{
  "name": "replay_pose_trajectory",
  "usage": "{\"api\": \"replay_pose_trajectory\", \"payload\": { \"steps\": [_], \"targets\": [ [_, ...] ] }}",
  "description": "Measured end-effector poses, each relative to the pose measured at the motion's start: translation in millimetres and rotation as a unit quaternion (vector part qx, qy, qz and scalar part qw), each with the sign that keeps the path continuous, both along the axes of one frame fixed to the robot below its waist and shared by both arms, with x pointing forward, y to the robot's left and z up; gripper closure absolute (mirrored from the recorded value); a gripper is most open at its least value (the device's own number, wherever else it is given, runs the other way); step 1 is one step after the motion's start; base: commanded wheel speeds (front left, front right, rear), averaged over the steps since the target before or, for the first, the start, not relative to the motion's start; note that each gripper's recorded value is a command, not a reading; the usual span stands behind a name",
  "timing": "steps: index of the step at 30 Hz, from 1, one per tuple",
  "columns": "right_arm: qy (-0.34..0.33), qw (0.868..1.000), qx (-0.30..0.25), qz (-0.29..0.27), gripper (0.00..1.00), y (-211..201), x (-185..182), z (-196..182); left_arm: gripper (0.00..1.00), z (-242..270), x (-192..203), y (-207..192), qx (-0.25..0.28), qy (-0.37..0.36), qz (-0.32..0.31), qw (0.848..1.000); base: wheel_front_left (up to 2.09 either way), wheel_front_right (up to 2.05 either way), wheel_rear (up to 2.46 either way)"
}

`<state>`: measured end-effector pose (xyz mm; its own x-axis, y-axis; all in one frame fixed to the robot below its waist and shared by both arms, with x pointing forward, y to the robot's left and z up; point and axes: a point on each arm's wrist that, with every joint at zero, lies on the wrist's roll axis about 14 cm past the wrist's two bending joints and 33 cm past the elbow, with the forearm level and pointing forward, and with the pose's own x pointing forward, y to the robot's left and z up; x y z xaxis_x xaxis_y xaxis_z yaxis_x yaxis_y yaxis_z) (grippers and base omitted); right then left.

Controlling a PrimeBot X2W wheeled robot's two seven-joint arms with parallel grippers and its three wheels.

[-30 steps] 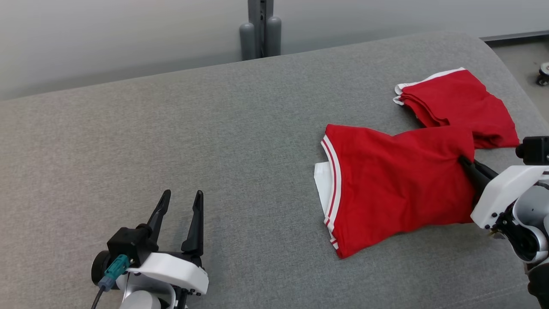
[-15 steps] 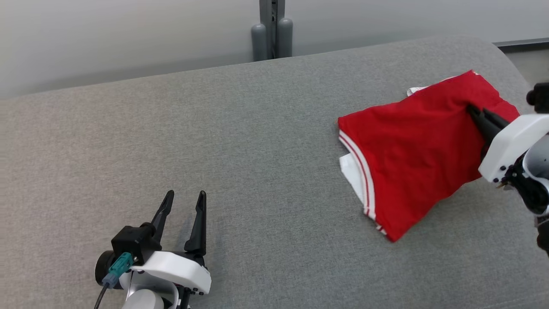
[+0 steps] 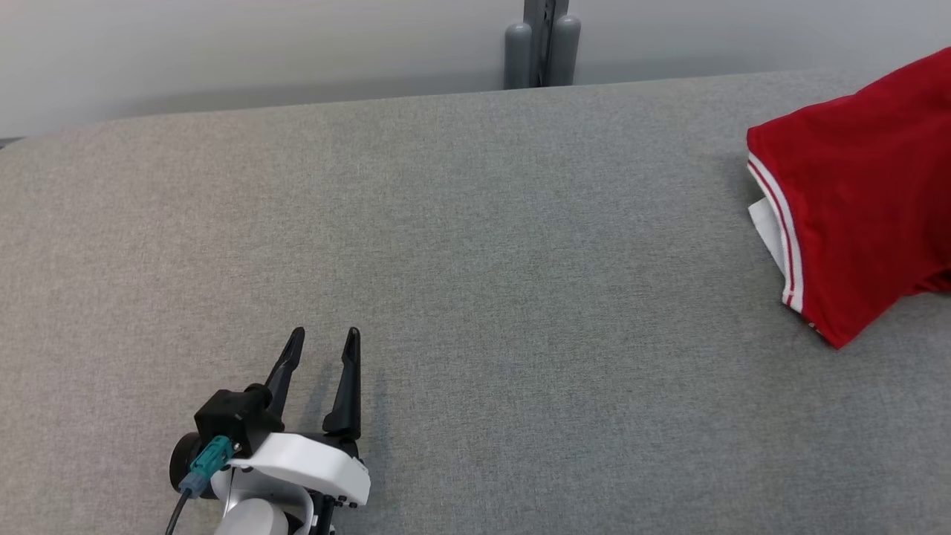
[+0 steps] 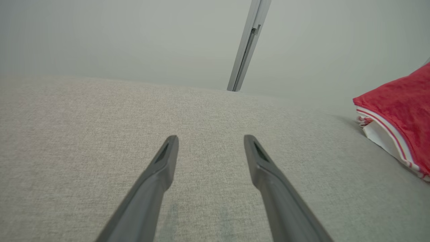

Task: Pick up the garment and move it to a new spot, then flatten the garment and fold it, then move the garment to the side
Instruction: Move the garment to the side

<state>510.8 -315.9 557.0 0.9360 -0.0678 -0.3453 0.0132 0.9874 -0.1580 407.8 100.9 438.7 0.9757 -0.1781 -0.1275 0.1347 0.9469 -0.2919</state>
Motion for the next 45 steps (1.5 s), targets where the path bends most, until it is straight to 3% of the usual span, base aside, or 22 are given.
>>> {"api": "replay_pose_trajectory", "payload": {
  "steps": [13, 19, 20, 21, 22, 23, 32, 45],
  "targets": [
    [0.077, 0.985, -0.140, -0.059, 1.00, -76, 21, -53, 0.00, -30, 11, 23, 0.025, 0.032, 0.019, 0.999, 0.00, 0.00, 0.00],
    [0.095, 0.978, -0.171, -0.067, 1.00, -89, 35, -79, 0.00, -46, 10, 39, 0.039, 0.051, 0.034, 0.997, 0.00, 0.00, 0.00],
    [0.101, 0.977, -0.176, -0.068, 0.81, -91, 36, -85, 0.00, -48, 10, 41, 0.040, 0.054, 0.036, 0.997, 0.00, 0.00, 0.00],
    [0.106, 0.976, -0.179, -0.070, 0.53, -92, 36, -90, 0.00, -49, 10, 42, 0.041, 0.056, 0.037, 0.997, 0.00, 0.00, 0.00],
    [0.104, 0.975, -0.180, -0.072, 0.07, -94, 37, -92, 0.00, -51, 10, 43, 0.042, 0.058, 0.039, 0.997, 0.00, 0.00, 0.00],
    [0.101, 0.975, -0.183, -0.072, 0.00, -94, 38, -93, 0.00, -52, 9, 45, 0.043, 0.059, 0.039, 0.997, 0.00, 0.00, 0.00],
    [0.067, 0.982, -0.163, -0.062, 0.00, -75, 38, -97, 0.00, -45, 11, 40, 0.047, 0.050, 0.030, 0.997, 0.00, 0.00, 0.00],
    [-0.066, 0.994, -0.083, -0.039, 0.00, -29, 38, -44, 0.00, -11, 14, 28, 0.032, 0.007, 0.022, 0.999, 0.00, 0.00, 0.00]
  ]
}}
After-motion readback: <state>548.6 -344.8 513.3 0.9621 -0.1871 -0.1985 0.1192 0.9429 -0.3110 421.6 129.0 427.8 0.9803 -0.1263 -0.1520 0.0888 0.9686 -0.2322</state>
